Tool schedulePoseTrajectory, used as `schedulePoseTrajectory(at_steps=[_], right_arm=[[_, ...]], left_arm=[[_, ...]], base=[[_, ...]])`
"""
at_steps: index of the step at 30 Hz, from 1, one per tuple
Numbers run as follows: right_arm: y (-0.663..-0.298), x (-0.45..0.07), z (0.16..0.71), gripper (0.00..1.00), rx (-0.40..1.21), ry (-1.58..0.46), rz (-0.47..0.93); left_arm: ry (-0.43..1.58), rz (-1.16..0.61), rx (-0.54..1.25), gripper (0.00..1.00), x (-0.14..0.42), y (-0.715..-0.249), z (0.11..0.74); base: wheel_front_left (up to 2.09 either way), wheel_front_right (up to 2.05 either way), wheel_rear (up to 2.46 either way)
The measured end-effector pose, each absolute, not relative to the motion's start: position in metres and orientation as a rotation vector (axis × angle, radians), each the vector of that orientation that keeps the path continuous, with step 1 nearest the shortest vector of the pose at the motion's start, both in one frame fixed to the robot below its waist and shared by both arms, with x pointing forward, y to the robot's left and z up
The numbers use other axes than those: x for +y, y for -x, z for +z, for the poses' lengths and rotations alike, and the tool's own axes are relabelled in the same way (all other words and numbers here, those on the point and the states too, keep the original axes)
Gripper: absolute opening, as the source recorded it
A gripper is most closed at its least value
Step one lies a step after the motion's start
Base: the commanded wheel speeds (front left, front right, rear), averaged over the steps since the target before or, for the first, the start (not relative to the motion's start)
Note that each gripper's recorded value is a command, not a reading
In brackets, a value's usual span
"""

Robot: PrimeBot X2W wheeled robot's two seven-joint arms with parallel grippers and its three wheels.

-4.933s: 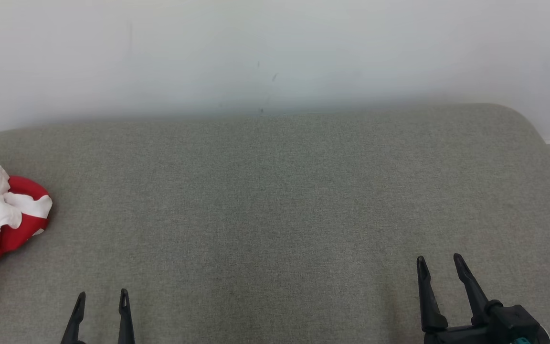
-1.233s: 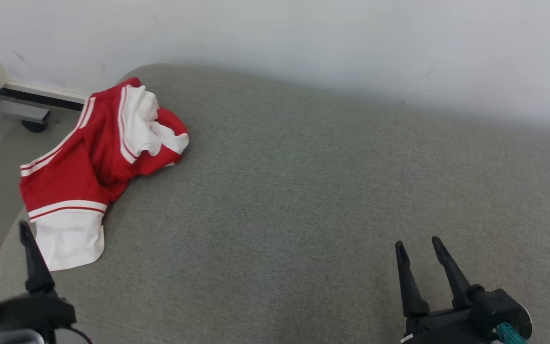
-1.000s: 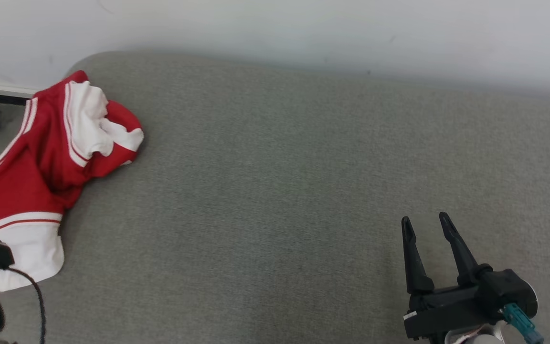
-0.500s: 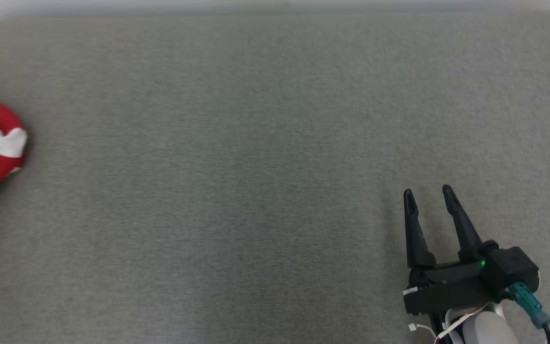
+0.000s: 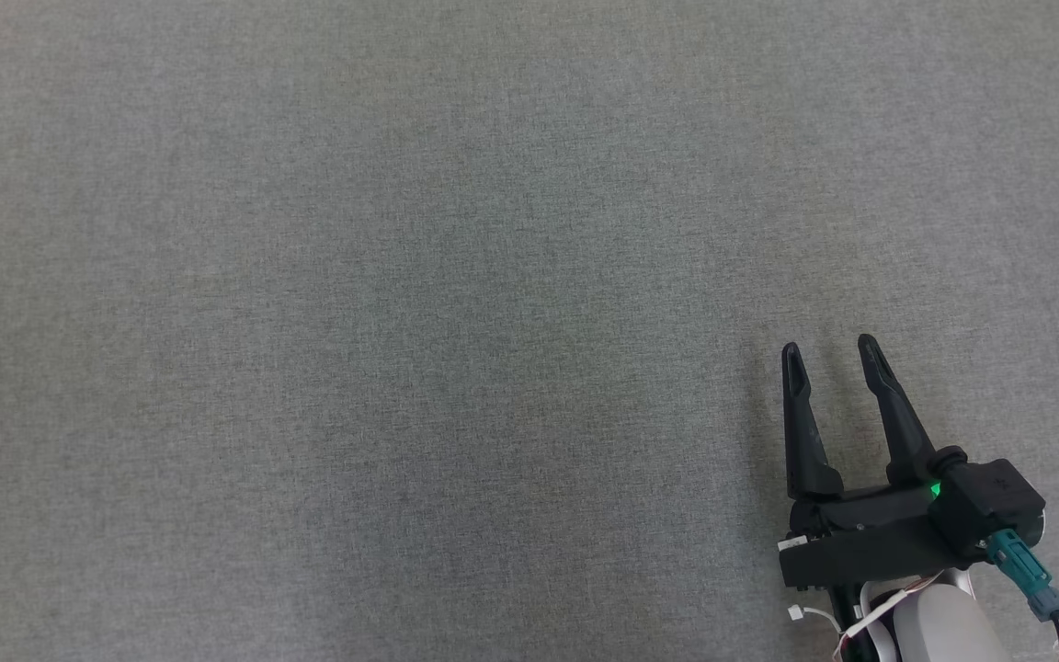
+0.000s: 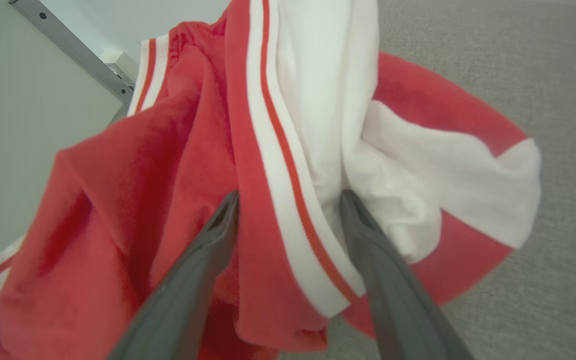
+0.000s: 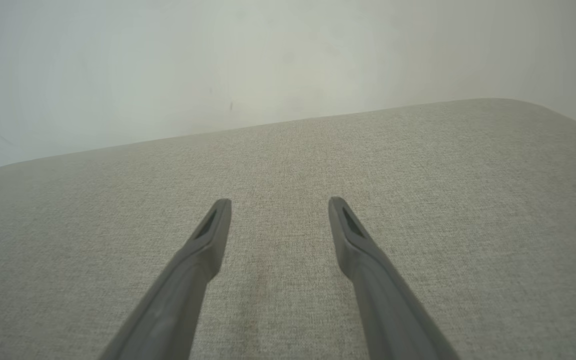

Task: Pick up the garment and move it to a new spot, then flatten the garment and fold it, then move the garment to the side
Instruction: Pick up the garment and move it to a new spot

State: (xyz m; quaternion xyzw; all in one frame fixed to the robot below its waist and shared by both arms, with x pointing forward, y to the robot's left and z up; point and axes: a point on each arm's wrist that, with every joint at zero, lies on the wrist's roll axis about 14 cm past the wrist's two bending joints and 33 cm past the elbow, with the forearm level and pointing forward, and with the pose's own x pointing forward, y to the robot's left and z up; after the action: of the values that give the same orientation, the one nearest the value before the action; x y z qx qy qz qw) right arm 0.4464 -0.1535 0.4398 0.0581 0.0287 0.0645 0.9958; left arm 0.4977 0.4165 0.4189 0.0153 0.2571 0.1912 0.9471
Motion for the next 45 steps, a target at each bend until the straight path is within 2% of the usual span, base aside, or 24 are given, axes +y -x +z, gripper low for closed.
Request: schedulePoseTrajectory(at_steps=[4,5,6,7,11,17,18,21,28,33,37,45], right_arm=[[-0.446,-0.155,0.441,1.00,0.055,-0.115,0.126],[-0.446,-0.154,0.442,1.00,0.053,-0.113,0.127],[-0.446,-0.154,0.442,1.00,0.051,-0.112,0.127],[-0.446,-0.154,0.443,1.00,0.049,-0.111,0.128],[-0.444,-0.153,0.448,1.00,0.039,-0.112,0.131],[-0.437,-0.153,0.457,1.00,0.022,-0.117,0.132],[-0.437,-0.153,0.457,1.00,0.022,-0.117,0.132],[-0.434,-0.147,0.463,1.00,0.010,-0.126,0.146],[-0.427,-0.140,0.476,1.00,-0.017,-0.158,0.162],[-0.418,-0.142,0.482,1.00,-0.026,-0.170,0.157],[-0.410,-0.148,0.488,1.00,-0.040,-0.180,0.139],[-0.393,-0.174,0.495,1.00,-0.058,-0.193,0.064]], left_arm=[[-0.044,0.398,0.569,1.00,0.419,-0.495,0.415],[-0.049,0.399,0.565,0.56,0.420,-0.496,0.417],[-0.062,0.399,0.556,0.24,0.421,-0.496,0.420],[-0.077,0.399,0.556,0.00,0.421,-0.495,0.421],[-0.112,0.383,0.464,0.00,0.422,-0.501,0.443],[-0.162,0.378,0.162,0.00,0.426,-0.518,0.525],[-0.162,0.378,0.162,0.00,0.426,-0.518,0.525],[-0.159,0.386,-0.043,0.00,0.429,-0.521,0.588],[-0.240,0.318,-0.372,0.00,0.409,-0.514,0.712],[-0.281,0.193,-0.580,0.00,0.359,-0.505,0.787],[-0.270,0.079,-0.679,0.00,0.309,-0.501,0.831],[-0.196,-0.193,-0.749,0.00,0.198,-0.508,0.861]], base=[[0.00,0.00,0.00],[0.00,0.00,0.00],[0.00,0.00,0.00],[0.00,0.00,0.00],[0.00,0.00,0.00],[0.00,0.00,0.00],[0.00,0.00,0.00],[0.00,0.00,0.00],[0.00,0.00,0.00],[0.00,0.00,0.00],[0.00,0.00,0.00],[0.00,0.00,0.00]])
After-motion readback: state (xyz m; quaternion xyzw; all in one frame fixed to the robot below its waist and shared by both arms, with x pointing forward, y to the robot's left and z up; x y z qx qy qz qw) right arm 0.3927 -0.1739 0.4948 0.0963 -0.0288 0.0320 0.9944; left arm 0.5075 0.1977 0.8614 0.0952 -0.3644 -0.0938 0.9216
